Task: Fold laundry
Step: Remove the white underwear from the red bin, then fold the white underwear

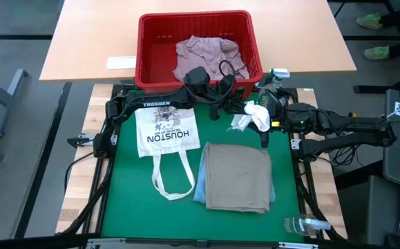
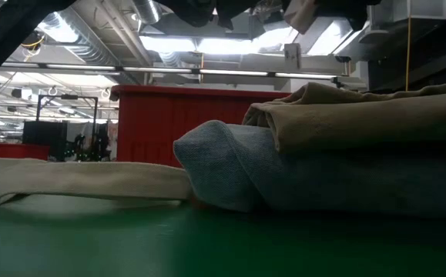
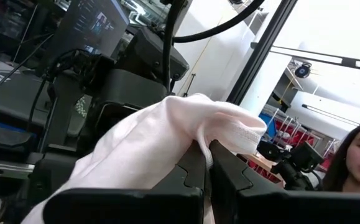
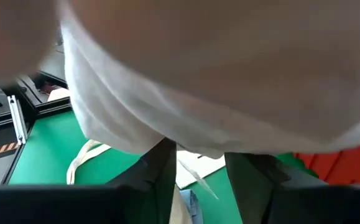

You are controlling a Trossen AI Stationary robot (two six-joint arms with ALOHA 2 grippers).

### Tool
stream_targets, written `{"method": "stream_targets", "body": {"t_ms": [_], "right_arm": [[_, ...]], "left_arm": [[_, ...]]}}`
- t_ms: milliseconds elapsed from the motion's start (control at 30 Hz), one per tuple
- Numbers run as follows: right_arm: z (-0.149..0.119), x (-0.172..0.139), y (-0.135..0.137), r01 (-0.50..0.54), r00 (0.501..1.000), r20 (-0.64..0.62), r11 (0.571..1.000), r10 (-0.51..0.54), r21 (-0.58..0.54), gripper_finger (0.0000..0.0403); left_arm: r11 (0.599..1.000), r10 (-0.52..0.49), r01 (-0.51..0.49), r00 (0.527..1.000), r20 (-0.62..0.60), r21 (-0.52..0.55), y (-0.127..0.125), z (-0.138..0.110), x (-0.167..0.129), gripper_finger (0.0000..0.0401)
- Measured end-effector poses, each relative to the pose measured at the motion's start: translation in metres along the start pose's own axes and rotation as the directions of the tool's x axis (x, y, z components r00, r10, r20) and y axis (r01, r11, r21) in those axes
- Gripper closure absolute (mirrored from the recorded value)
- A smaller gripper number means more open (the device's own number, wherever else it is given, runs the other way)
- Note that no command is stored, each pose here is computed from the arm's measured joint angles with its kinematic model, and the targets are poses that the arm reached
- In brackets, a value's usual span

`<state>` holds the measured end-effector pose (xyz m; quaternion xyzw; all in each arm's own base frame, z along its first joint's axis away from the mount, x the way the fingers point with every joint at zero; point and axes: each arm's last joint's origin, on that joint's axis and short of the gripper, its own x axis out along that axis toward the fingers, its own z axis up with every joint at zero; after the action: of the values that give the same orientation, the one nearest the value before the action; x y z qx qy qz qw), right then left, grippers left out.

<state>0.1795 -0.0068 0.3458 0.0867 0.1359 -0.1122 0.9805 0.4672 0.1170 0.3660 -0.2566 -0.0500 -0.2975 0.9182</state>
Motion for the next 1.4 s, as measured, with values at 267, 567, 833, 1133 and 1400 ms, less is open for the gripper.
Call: {"method": "stream_targets", "body": {"t_ms": [267,567,833,1133,1400], "right_arm": [[-0.001,0.001,0.000,0.001,1.000,-0.006,1.000,-0.002,-0.030,0.0389],[-0.012,-0.010,-0.004,-0.012,0.992,-0.125,0.999,0.006,-0.048,0.0394],[-0.024,-0.021,0.000,-0.240,0.932,-0.278,0.971,0.233,0.010,0.0394],[-0.046,-0.033,0.003,-0.474,0.699,-0.528,0.865,0.482,0.163,0.0393],[-0.058,-0.042,0.000,-0.450,0.595,-0.639,0.861,0.487,0.238,0.0392]], "left_arm": [[0.999,-0.042,0.041,0.998,-0.050,-0.012,-0.001,-0.002,0.000,0.0401],[0.975,-0.197,0.162,0.945,-0.260,-0.151,-0.005,-0.021,0.006,0.0384],[0.953,-0.266,0.179,0.881,-0.391,-0.245,-0.019,-0.055,0.027,0.0335],[0.940,-0.289,0.136,0.804,-0.519,-0.313,-0.038,-0.098,0.044,0.0269],[0.973,-0.092,-0.063,0.775,-0.626,-0.221,-0.045,-0.125,0.047,0.0264]]}}
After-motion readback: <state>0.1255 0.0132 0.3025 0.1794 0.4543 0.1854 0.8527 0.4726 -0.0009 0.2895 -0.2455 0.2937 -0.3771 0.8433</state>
